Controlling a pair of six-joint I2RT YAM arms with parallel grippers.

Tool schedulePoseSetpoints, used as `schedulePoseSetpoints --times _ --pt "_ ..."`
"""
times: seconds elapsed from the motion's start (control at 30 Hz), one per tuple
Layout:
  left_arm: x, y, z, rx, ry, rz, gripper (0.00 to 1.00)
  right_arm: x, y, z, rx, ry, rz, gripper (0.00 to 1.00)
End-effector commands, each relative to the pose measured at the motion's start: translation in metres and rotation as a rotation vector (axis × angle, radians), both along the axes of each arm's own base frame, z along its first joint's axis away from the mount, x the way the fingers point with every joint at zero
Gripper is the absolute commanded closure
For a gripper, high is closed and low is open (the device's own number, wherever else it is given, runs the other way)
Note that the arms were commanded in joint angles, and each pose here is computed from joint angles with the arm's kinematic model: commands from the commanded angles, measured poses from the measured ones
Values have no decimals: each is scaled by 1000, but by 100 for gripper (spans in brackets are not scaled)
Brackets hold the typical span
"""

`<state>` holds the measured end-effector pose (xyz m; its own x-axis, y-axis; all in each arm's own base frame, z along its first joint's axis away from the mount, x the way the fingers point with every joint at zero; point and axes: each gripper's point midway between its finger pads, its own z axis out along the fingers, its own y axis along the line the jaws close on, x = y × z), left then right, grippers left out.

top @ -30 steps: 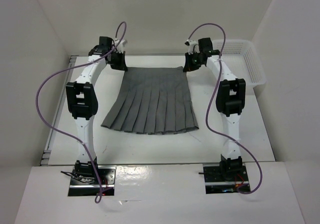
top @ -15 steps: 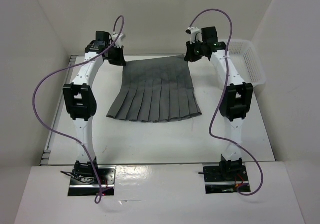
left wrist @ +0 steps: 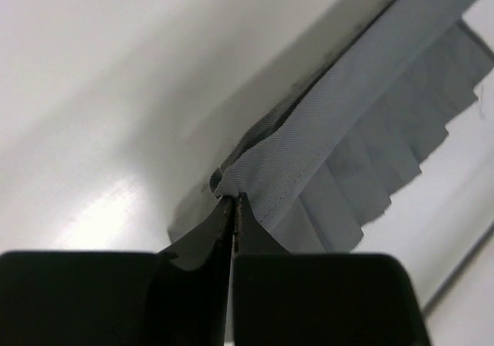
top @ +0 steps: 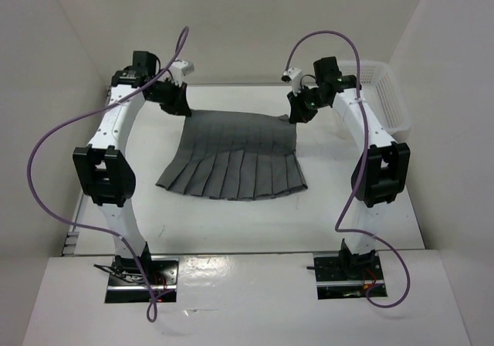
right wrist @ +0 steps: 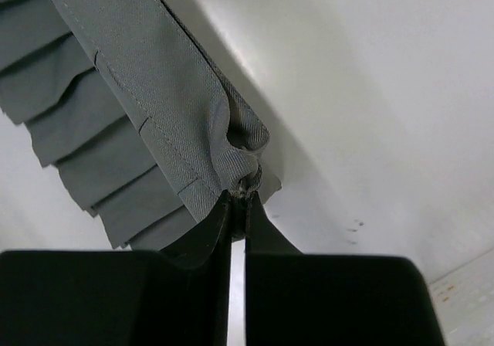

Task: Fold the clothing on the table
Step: Fold the skirt

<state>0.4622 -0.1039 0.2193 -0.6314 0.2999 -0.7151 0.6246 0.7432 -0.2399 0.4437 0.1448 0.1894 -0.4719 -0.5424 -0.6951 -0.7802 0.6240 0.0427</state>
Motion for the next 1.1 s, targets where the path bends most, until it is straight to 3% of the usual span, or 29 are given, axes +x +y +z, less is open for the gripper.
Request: schedulePoseSetpoints --times 0.0,0.1,0.23,0.33,0.37,0.4,0.47,0.57,0.67,0.77,0.8,0.87,1.07 --pt "-55 13 -24 104 85 -135 100 -50 -26 -1 -111 97 86 100" --pt "-99 14 -50 157 164 -210 100 -71 -22 1 -95 145 188 100" --pt "-141 35 -68 271 214 -216 89 -110 -7 -10 -128 224 261 93" --pt "-153 44 -67 315 202 -199 81 -142 24 -10 -143 234 369 71" --pt "-155 44 -67 315 202 -198 79 -151 32 -9 -145 238 393 59" --pt "-156 44 -66 316 187 -196 71 -165 43 -17 -134 273 435 49" --pt "-155 43 -66 310 178 -176 68 -199 67 -31 -149 335 533 31" --pt "-154 44 -73 307 170 -141 65 -249 94 -45 -131 445 641 30" --pt "-145 56 -77 297 162 -49 65 -276 91 -65 -241 486 697 26" --pt "-135 67 -75 235 154 61 62 -265 84 -67 -280 481 650 19" --pt "-132 72 -73 190 164 119 55 -259 84 -64 -270 466 636 12" --pt "-126 74 -74 137 175 156 51 -232 90 -54 -209 426 564 2" --pt "-125 60 -106 -6 337 158 37 -173 86 -69 -197 352 235 1"
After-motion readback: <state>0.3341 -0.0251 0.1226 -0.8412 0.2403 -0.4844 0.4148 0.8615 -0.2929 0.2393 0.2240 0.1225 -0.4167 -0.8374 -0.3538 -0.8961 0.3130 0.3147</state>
